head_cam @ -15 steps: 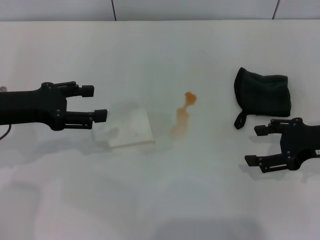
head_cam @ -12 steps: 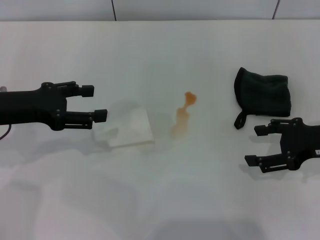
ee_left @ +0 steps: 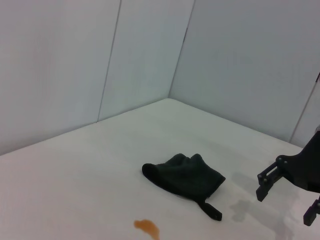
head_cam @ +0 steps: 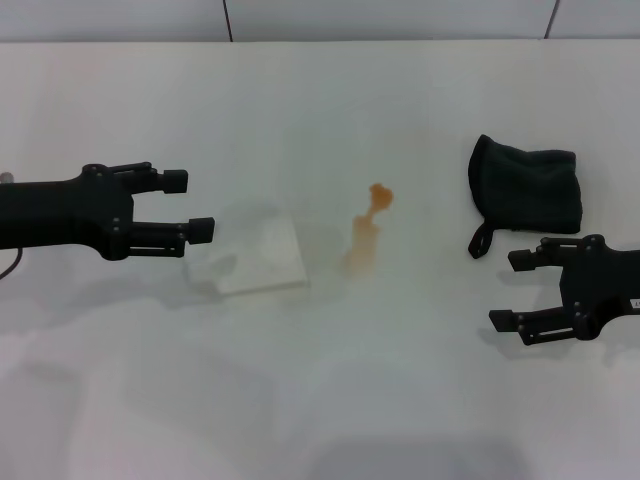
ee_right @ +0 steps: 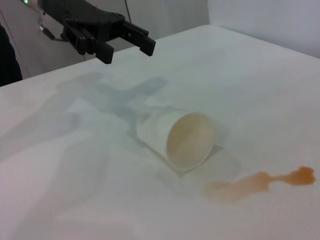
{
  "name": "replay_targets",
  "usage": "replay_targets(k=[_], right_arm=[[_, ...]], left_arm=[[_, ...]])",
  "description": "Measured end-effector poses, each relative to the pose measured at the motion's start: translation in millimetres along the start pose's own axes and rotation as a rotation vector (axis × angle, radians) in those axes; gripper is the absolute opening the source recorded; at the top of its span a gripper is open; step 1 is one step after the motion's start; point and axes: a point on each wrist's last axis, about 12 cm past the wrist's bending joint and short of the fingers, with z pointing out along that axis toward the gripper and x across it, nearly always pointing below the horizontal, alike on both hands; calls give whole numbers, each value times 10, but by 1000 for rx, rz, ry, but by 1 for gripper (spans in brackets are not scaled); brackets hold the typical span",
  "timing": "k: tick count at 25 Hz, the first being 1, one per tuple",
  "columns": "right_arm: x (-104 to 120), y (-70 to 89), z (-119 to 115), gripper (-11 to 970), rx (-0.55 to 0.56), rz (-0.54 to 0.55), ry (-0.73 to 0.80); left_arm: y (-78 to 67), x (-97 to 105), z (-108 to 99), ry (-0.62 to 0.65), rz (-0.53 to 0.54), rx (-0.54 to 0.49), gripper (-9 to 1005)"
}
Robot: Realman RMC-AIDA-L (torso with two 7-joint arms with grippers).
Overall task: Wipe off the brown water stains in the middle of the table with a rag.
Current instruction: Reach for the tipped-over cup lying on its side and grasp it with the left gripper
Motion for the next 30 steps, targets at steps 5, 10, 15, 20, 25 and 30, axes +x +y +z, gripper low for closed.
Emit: replay_targets(k=[5, 10, 15, 20, 25, 30], right_arm=[[-1, 0, 0, 857, 0, 0, 0], [-9, 0, 0, 857, 0, 1, -7], [-14, 1, 0, 857, -1, 1, -11], [-14, 4, 0, 857, -4, 12, -12], [-16, 3, 0, 857, -4, 27, -12], [-31, -2, -3, 857, -2, 32, -27]], left_arm=[[24, -35, -19, 2, 9, -6, 883], [96, -144, -54, 21, 34, -38, 882], [169, -324, -50, 71, 64, -35, 882], [223, -506, -14, 136, 92, -10, 882], [284, -793, 69, 245, 135, 23, 881], [318, -1054, 180, 365, 180, 43, 881]])
